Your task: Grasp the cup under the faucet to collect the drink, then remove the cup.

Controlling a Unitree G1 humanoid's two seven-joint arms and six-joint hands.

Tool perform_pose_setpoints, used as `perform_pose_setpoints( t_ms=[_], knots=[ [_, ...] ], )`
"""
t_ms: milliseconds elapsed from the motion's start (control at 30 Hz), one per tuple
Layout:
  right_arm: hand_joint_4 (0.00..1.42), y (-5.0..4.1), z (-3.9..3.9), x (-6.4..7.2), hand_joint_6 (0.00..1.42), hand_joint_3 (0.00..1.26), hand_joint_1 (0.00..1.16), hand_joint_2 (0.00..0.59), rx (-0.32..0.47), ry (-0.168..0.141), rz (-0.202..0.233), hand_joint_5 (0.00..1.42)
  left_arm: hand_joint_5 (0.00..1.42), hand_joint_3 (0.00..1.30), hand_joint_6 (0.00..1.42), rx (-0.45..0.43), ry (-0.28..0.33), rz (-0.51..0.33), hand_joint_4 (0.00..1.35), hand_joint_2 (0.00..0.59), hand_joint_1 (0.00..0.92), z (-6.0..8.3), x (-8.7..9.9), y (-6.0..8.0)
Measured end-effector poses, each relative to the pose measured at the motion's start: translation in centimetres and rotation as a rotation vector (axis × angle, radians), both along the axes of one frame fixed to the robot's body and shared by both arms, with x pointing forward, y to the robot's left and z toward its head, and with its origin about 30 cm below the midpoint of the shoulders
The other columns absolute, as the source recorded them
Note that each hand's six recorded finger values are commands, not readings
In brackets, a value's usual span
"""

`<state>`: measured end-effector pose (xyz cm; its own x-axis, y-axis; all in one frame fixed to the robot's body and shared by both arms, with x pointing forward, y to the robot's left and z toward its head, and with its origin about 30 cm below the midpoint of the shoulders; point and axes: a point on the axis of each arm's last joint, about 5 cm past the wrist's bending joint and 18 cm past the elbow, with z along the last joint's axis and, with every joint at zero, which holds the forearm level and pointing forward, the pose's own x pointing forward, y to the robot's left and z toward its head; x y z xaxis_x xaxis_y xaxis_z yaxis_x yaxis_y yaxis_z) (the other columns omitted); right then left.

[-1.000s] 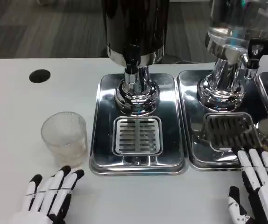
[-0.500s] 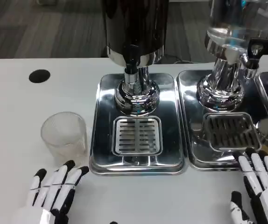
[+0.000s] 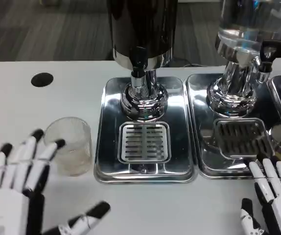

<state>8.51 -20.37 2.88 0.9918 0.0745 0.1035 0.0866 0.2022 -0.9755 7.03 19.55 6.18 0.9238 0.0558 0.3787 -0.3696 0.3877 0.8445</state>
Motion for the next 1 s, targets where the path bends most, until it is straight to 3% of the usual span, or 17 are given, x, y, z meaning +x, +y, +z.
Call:
perform_pose_setpoints(
  t_ms=[100,200,367,633,833,1000],
  knots=[
    [0.0,0.04,-0.01,0.0,0.0,0.07,0.05,0.527,0.001,0.002,0.003,0.0,0.13,0.24,0.05,0.03,0.032,0.036,0.0,0.039,0.0,0.8,1.4,0.9],
    [0.0,0.1,-0.03,0.0,0.0,0.07,0.05,0.527,0.005,0.006,0.005,0.0,0.13,0.24,0.05,0.057,0.034,0.084,0.0,0.036,0.0,2.2,3.9,2.2],
    [0.0,0.06,-0.11,-0.4,0.0,0.08,0.04,0.527,0.01,0.017,-0.001,0.0,0.13,0.19,0.04,0.069,0.055,0.112,0.0,0.019,0.0,2.7,5.3,2.6],
    [0.0,0.14,-0.21,-0.9,0.0,0.09,0.04,0.527,0.028,0.03,-0.009,0.0,0.12,0.05,0.06,0.029,0.201,0.157,0.0,0.013,0.0,2.0,8.0,2.6],
    [0.0,0.26,-0.09,-0.9,0.0,0.1,0.04,0.526,0.035,0.025,-0.008,0.0,0.11,0.0,0.07,-0.019,0.241,0.166,0.0,0.016,0.0,1.4,9.2,2.8],
    [0.0,0.32,-0.11,-0.9,0.0,0.1,0.05,0.524,0.041,0.026,-0.01,0.0,0.11,0.0,0.07,-0.08,0.239,0.142,0.0,0.014,0.0,-0.2,9.1,2.1]
  ],
)
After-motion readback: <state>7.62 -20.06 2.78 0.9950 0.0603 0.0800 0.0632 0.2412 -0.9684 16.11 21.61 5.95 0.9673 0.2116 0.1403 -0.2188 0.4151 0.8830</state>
